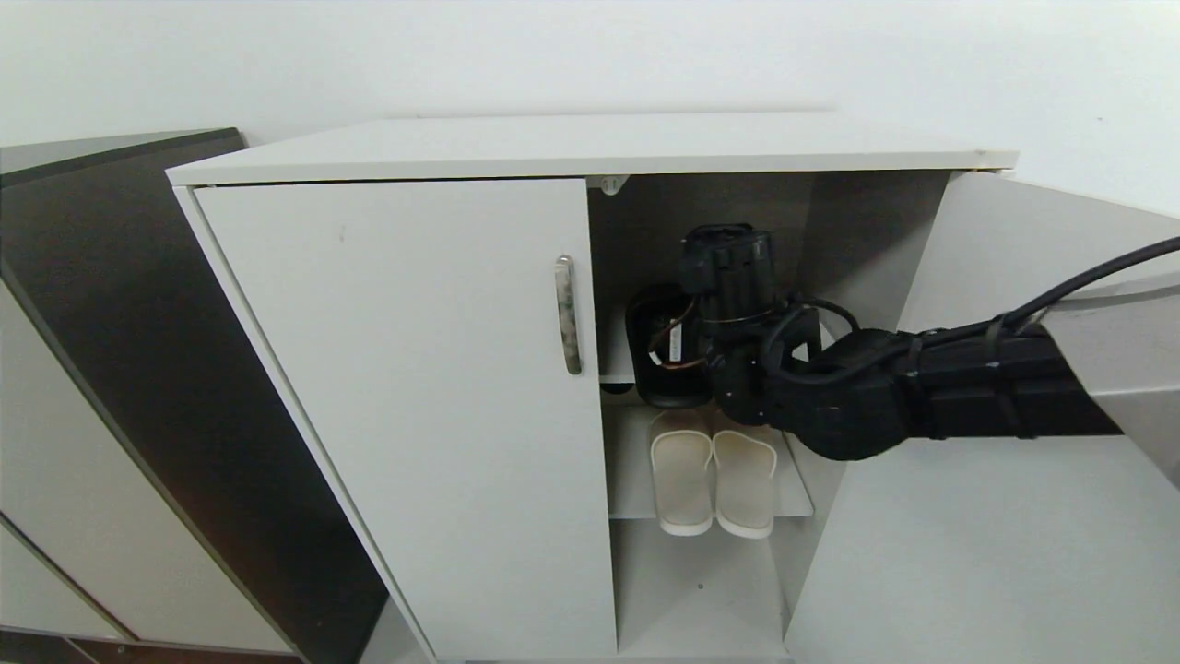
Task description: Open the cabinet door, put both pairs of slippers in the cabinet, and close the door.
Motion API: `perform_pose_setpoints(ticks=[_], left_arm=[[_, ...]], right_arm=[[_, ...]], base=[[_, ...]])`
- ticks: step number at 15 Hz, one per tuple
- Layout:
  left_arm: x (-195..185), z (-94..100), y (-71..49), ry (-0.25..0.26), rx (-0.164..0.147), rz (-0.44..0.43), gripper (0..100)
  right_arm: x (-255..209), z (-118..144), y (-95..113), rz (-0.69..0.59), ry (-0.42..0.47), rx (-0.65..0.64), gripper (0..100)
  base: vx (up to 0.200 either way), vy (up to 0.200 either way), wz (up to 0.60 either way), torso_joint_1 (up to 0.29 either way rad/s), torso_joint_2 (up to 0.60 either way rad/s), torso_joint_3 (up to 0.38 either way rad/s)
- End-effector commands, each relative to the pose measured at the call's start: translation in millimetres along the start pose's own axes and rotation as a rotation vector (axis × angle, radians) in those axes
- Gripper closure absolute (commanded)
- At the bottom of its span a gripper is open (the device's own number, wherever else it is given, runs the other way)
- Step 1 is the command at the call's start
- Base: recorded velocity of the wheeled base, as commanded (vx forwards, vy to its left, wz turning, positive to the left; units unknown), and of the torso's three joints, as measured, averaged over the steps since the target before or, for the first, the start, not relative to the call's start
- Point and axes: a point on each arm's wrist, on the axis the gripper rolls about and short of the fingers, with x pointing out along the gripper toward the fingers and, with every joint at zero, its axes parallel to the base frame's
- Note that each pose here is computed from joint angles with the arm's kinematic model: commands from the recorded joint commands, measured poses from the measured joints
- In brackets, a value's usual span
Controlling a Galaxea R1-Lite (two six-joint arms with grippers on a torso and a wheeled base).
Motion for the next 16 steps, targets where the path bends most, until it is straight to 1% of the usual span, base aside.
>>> perform_pose_setpoints(ticks=[1, 2, 4, 9, 12, 16], left_arm=[[0, 0.1, 0.0, 0.001, -0.001, -0.002, 100], [0, 0.1, 0.0, 0.001, 0.001, -0.002, 100], [0, 0.1, 0.0, 0.001, 0.001, -0.002, 100], [0, 0.1, 0.0, 0.001, 0.001, -0.002, 100], [0, 0.1, 0.0, 0.001, 0.001, 0.0, 100], [0, 0.1, 0.0, 0.001, 0.001, 0.0, 100]], right_arm=[[-50, 16, -9, 0.065, -0.037, 0.028, 0], [-58, 13, -10, 0.077, -0.036, 0.024, 100], [-75, 7, -16, 0.105, -0.037, 0.023, 100], [-96, -6, -35, 0.132, -0.046, 0.033, 100], [-89, -23, -30, 0.125, -0.017, -0.002, 100], [-91, -26, -27, 0.133, -0.011, -0.009, 100]], base=[[0.0, 0.0, 0.0, 0.0, 0.0, 0.0], [0.0, 0.0, 0.0, 0.0, 0.0, 0.0], [0.0, 0.0, 0.0, 0.0, 0.0, 0.0], [0.0, 0.0, 0.0, 0.0, 0.0, 0.0], [0.0, 0.0, 0.0, 0.0, 0.0, 0.0], [0.0, 0.0, 0.0, 0.0, 0.0, 0.0]])
